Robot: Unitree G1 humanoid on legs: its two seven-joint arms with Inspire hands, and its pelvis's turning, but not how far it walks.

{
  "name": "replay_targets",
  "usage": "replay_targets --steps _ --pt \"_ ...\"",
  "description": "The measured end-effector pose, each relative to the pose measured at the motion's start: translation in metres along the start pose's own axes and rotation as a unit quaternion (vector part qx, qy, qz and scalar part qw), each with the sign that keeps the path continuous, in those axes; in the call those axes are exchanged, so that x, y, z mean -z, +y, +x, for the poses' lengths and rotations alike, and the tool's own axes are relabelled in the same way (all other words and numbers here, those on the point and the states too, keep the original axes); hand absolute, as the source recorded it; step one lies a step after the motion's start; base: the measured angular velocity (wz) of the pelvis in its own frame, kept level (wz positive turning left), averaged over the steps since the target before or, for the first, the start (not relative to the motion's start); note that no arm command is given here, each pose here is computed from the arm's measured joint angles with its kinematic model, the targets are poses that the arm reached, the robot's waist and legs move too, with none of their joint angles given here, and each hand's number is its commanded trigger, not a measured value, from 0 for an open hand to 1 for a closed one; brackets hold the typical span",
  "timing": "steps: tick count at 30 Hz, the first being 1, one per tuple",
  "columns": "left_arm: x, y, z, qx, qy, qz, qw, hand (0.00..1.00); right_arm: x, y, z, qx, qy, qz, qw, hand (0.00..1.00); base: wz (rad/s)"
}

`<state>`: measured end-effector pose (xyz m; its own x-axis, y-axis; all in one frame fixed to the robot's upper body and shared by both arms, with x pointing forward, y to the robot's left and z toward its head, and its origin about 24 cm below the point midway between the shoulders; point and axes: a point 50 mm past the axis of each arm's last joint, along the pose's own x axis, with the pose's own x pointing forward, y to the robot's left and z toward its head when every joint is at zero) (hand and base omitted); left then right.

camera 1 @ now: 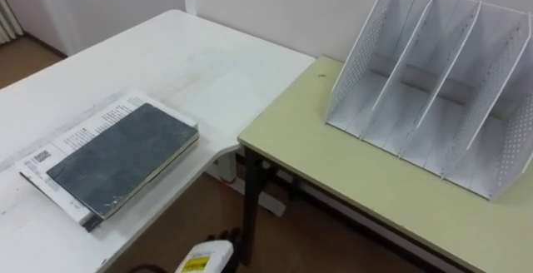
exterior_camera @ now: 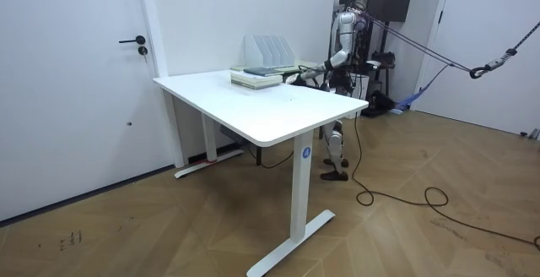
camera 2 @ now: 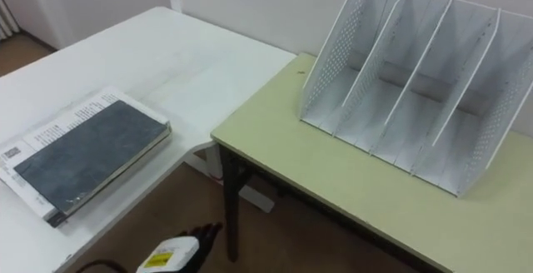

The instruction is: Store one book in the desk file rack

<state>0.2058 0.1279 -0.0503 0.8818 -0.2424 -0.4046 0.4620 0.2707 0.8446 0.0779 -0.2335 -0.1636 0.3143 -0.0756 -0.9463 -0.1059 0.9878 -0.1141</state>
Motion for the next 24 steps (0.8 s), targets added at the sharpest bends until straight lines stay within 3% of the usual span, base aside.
replay_targets --steps 5,10,18,24 --pt "-0.003 0.018 -0.002 -0.068 -0.020 0.053 0.996 0.00 0.005 -0.003 -0.001 0.003 0.006 0.001 1.000 0.00 0.00" --pt "0.001 0.021 -0.006 -0.111 -0.022 0.055 0.992 0.00 0.008 -0.003 -0.001 0.005 0.012 0.004 1.000 0.00 -0.04" --pt "0.011 0.050 -0.016 -0.233 -0.017 0.055 0.971 0.00 0.013 -0.005 -0.002 0.011 0.017 0.004 1.000 0.00 0.03" --pt "0.008 0.058 -0.019 -0.275 -0.025 0.054 0.960 0.00 0.016 -0.006 -0.003 0.013 0.022 0.005 1.000 0.00 0.01"
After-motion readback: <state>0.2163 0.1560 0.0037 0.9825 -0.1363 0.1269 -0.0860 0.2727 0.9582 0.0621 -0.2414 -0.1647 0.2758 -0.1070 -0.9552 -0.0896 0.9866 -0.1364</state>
